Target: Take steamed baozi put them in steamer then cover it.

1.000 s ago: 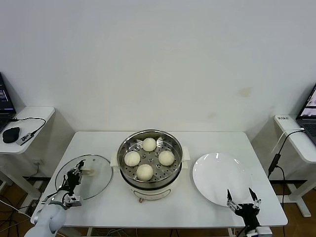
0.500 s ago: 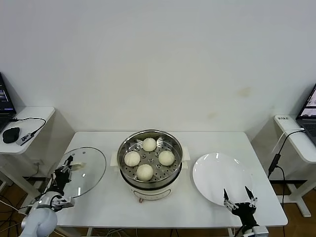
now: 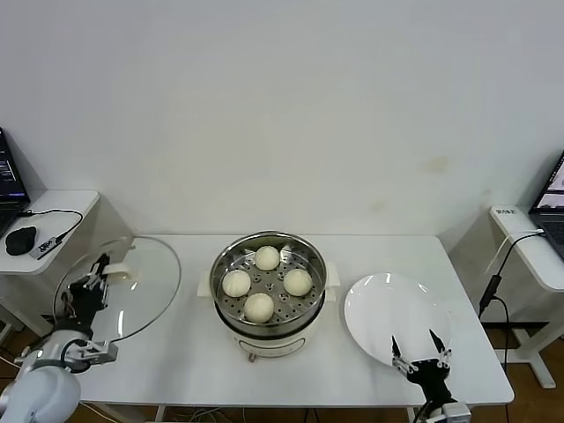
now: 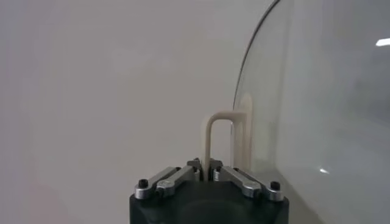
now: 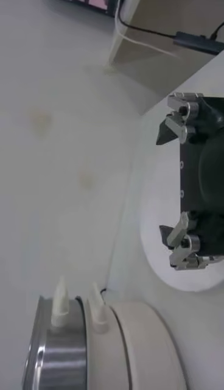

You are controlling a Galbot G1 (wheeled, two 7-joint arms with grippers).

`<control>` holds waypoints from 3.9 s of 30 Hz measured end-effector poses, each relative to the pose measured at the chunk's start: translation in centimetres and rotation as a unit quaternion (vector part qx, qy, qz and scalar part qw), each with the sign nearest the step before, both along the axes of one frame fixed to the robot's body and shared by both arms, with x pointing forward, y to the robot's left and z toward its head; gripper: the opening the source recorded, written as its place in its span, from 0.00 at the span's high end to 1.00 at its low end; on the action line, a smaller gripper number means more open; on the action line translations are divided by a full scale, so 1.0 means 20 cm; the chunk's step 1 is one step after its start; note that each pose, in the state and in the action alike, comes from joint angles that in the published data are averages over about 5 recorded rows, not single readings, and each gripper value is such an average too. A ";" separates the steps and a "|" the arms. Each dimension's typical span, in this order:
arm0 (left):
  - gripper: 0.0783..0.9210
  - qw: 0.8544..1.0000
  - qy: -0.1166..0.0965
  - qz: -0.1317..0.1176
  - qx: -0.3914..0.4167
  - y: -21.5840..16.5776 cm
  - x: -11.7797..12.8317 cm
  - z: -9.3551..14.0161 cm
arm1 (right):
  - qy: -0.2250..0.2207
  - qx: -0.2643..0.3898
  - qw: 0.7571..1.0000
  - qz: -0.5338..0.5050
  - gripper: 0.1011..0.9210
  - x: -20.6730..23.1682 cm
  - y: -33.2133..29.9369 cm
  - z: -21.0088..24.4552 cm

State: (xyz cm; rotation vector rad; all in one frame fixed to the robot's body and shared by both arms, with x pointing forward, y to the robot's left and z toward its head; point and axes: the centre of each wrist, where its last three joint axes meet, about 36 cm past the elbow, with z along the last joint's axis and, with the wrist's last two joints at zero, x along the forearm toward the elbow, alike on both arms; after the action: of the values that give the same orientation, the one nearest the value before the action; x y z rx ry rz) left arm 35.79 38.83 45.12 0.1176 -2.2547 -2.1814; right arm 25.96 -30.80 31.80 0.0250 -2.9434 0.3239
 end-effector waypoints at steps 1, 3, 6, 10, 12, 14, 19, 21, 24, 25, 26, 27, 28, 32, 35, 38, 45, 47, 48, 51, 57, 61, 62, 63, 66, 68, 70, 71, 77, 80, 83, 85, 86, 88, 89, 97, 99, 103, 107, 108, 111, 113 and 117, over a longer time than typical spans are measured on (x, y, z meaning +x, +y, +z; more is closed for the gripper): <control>0.92 1.000 -0.002 -0.005 0.000 -0.04 -0.01 0.04 | 0.000 -0.002 1.000 0.000 0.12 0.00 0.00 0.00; 0.92 1.000 -0.004 -0.017 0.000 -0.11 -0.02 0.10 | 0.000 -0.006 1.000 0.000 0.12 -0.01 0.01 0.00; 0.92 0.999 -0.003 -0.032 0.001 -0.21 -0.03 0.17 | 0.001 -0.013 1.000 0.001 0.12 -0.01 0.02 0.00; 0.92 0.999 0.001 -0.049 0.001 -0.34 -0.03 0.23 | 0.003 -0.023 1.000 0.002 0.12 -0.02 0.06 0.01; 0.92 0.998 0.003 -0.056 -0.002 -0.39 -0.02 0.24 | 0.004 -0.028 1.000 0.005 0.12 -0.02 0.07 0.01; 0.92 0.998 0.006 -0.060 -0.006 -0.45 0.00 0.25 | 0.005 -0.033 0.999 0.007 0.12 -0.03 0.08 0.01; 0.92 0.998 0.018 -0.067 -0.014 -0.59 0.06 0.24 | 0.006 -0.041 0.999 0.008 0.12 -0.02 0.09 0.01; 0.92 0.997 0.025 -0.068 -0.015 -0.65 0.08 0.22 | 0.007 -0.044 0.999 0.009 0.12 -0.02 0.10 0.00; 0.92 0.997 0.033 -0.071 -0.015 -0.74 0.12 0.20 | 0.008 -0.046 0.999 0.012 0.12 -0.01 0.11 0.00; 0.92 0.997 0.035 -0.071 -0.014 -0.77 0.13 0.19 | 0.009 -0.047 0.999 0.013 0.12 -0.01 0.12 0.00; 0.92 0.997 0.036 -0.071 -0.014 -0.80 0.14 0.19 | 0.009 -0.048 0.999 0.013 0.12 -0.01 0.12 0.00; 0.92 0.997 0.037 -0.072 -0.013 -0.83 0.16 0.18 | 0.010 -0.050 0.999 0.014 0.12 -0.01 0.12 0.00; 0.92 0.997 0.038 -0.072 -0.012 -0.86 0.17 0.18 | 0.010 -0.051 0.999 0.014 0.12 -0.01 0.12 -0.01; 0.92 0.996 0.042 -0.074 -0.009 -0.99 0.21 0.16 | 0.013 -0.057 0.998 0.013 0.12 -0.02 0.12 -0.01; 0.92 0.996 0.044 -0.077 -0.009 -1.07 0.24 0.14 | 0.014 -0.060 0.998 0.012 0.12 -0.02 0.12 -0.01; 0.92 0.996 0.045 -0.081 -0.010 -1.16 0.27 0.12 | 0.015 -0.062 0.998 0.011 0.12 -0.02 0.11 -0.02; 0.92 0.995 0.055 -0.086 -0.012 -1.32 0.31 0.06 | 0.017 -0.066 0.998 0.009 0.12 -0.03 0.10 -0.04; 0.92 0.994 0.059 -0.087 -0.014 -1.36 0.31 0.04 | 0.018 -0.066 0.998 0.009 0.12 -0.03 0.09 -0.04; 0.92 0.994 0.061 -0.087 -0.015 -1.38 0.31 0.04 | 0.018 -0.066 0.998 0.009 0.12 -0.03 0.09 -0.04; 0.92 0.994 0.065 -0.088 -0.018 -1.42 0.31 0.02 | 0.020 -0.066 0.998 0.009 0.12 -0.03 0.09 -0.05; 0.92 0.993 0.071 -0.087 -0.020 -1.46 0.31 0.00 | 0.021 -0.066 0.997 0.012 0.12 -0.03 0.10 -0.06; 0.92 0.993 0.075 -0.087 -0.019 -1.47 0.31 -0.01 | 0.022 -0.066 0.997 0.014 0.12 -0.03 0.10 -0.06; 0.92 0.993 0.076 -0.086 -0.019 -1.47 0.31 -0.02 | 0.023 -0.066 0.997 0.015 0.12 -0.03 0.10 -0.06; 0.92 0.993 0.077 -0.086 -0.019 -1.47 0.31 -0.02 | 0.023 -0.066 0.997 0.015 0.12 -0.03 0.10 -0.06; 0.92 0.993 0.078 -0.085 -0.019 -1.48 0.31 -0.03 | 0.023 -0.066 0.997 0.016 0.12 -0.03 0.10 -0.06; 0.92 0.993 0.077 -0.084 -0.019 -1.48 0.31 -0.04 | 0.023 -0.066 0.997 0.017 0.12 -0.03 0.11 -0.06; 0.92 0.994 0.076 -0.082 -0.017 -1.48 0.31 -0.04 | 0.023 -0.066 0.997 0.017 0.12 -0.03 0.11 -0.07; 0.92 0.994 0.076 -0.082 -0.016 -1.48 0.31 -0.04 | 0.023 -0.066 0.997 0.018 0.12 -0.03 0.11 -0.07; 0.92 0.994 0.073 -0.079 -0.011 -1.47 0.33 -0.04 | 0.024 -0.066 0.997 0.020 0.12 -0.04 0.11 -0.07; 0.92 0.994 0.073 -0.078 -0.011 -1.47 0.33 -0.05 | 0.024 -0.066 0.997 0.021 0.12 -0.04 0.12 -0.07; 0.92 0.994 0.073 -0.078 -0.012 -1.48 0.33 -0.05 | 0.024 -0.066 0.997 0.023 0.12 -0.04 0.12 -0.07; 0.92 0.994 0.073 -0.077 -0.013 -1.48 0.33 -0.05 | 0.024 -0.066 0.997 0.024 0.12 -0.04 0.12 -0.07; 0.91 0.994 0.072 -0.077 -0.013 -1.48 0.33 -0.06 | 0.024 -0.066 0.997 0.024 0.12 -0.04 0.12 -0.07; 0.90 0.994 0.071 -0.077 -0.012 -1.47 0.32 -0.06 | 0.024 -0.067 0.997 0.025 0.12 -0.04 0.12 -0.07; 0.87 0.994 0.070 -0.077 -0.012 -1.47 0.32 -0.06 | 0.024 -0.067 0.997 0.025 0.12 -0.04 0.12 -0.07; 0.61 0.995 0.059 -0.079 -0.015 -1.47 0.28 -0.04 | 0.022 -0.068 0.997 0.028 0.12 -0.04 0.13 -0.06; 0.54 0.995 0.059 -0.080 -0.016 -1.46 0.27 -0.04 | 0.022 -0.068 0.997 0.029 0.12 -0.04 0.13 -0.06; 0.41 0.995 0.058 -0.082 -0.021 -1.44 0.22 -0.03 | 0.022 -0.069 0.997 0.031 0.12 -0.04 0.14 -0.06; 0.26 0.994 0.054 -0.090 -0.028 -1.43 0.16 -0.01 | 0.022 -0.069 0.997 0.031 0.12 -0.05 0.13 -0.05; 0.23 0.994 0.053 -0.092 -0.031 -1.43 0.14 -0.01 | 0.022 -0.069 0.997 0.031 0.12 -0.05 0.13 -0.05; 0.15 0.993 0.046 -0.099 -0.042 -1.42 0.07 0.02 | 0.021 -0.070 0.997 0.033 0.12 -0.06 0.13 -0.05; 0.13 0.993 0.042 -0.103 -0.051 -1.41 0.02 0.04 | 0.021 -0.070 0.997 0.033 0.12 -0.06 0.13 -0.04; 0.12 0.990 0.036 -0.110 -0.077 -1.35 -0.11 0.07 | 0.018 -0.069 0.997 0.035 0.12 -0.05 0.12 -0.03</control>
State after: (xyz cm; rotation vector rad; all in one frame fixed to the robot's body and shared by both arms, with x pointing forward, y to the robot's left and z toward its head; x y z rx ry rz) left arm 33.64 11.85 46.47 -0.2175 -2.4893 -2.0543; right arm 25.05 -28.44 31.12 0.1136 -2.8820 0.5290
